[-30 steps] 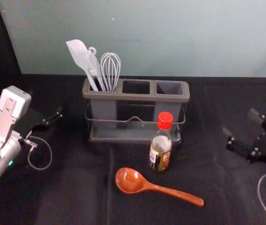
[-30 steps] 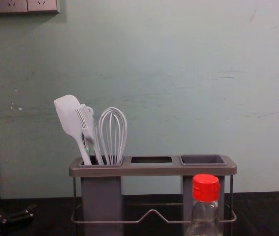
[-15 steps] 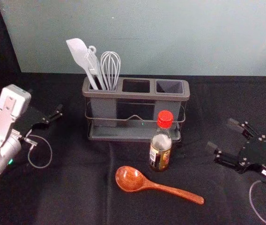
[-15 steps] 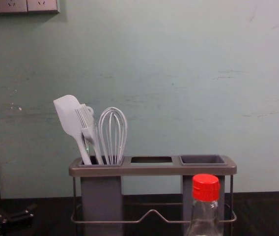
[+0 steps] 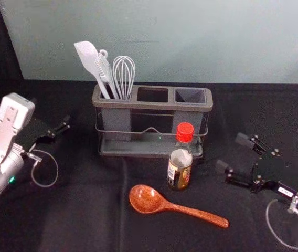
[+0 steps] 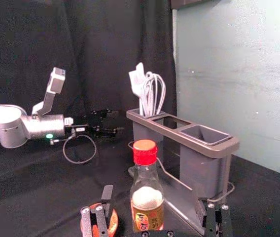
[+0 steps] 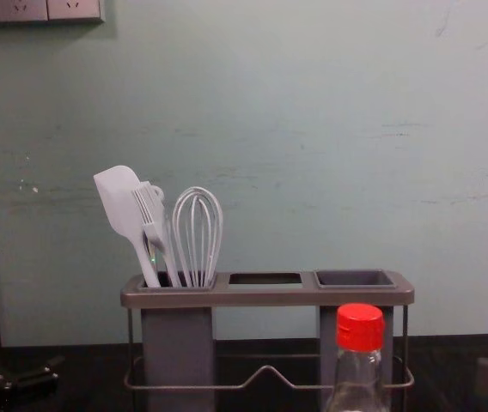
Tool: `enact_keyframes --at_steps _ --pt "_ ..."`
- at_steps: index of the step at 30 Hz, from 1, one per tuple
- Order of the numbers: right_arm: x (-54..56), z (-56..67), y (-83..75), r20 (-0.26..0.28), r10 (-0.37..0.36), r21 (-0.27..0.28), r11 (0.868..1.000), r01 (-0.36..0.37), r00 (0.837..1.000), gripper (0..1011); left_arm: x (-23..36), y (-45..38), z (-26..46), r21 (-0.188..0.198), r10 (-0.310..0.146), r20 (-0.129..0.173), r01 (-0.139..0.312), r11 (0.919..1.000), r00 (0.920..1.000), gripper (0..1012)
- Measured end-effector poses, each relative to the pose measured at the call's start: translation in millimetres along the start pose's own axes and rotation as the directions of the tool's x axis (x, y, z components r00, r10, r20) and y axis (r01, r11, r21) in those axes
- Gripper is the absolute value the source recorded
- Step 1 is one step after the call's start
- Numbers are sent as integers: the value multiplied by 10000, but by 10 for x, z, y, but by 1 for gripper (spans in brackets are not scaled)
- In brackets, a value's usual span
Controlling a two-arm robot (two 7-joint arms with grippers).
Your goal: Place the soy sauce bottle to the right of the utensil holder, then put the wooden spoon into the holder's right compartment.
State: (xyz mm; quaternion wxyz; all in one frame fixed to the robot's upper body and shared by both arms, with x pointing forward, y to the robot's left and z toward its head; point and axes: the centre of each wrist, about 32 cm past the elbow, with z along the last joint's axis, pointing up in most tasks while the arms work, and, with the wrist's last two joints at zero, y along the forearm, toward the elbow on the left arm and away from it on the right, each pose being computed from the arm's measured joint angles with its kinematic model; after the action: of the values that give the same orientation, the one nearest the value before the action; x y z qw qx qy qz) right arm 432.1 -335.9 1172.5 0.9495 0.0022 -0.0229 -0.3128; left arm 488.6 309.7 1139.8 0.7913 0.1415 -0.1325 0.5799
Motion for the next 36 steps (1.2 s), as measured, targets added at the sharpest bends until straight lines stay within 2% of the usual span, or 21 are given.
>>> enact_keyframes --at_steps 13,25,36 --pt "58 112 317 158 600 -571 9966 -590 9981 1004 0 0 0 0 0 0 0 10000 10000 1005" --pt "99 164 604 305 924 -615 9940 -904 9953 1004 0 0 0 1 0 0 0 10000 10000 1005" --pt "133 158 751 284 970 -587 9937 -952 9949 1004 0 0 0 1 0 0 0 10000 10000 1005"
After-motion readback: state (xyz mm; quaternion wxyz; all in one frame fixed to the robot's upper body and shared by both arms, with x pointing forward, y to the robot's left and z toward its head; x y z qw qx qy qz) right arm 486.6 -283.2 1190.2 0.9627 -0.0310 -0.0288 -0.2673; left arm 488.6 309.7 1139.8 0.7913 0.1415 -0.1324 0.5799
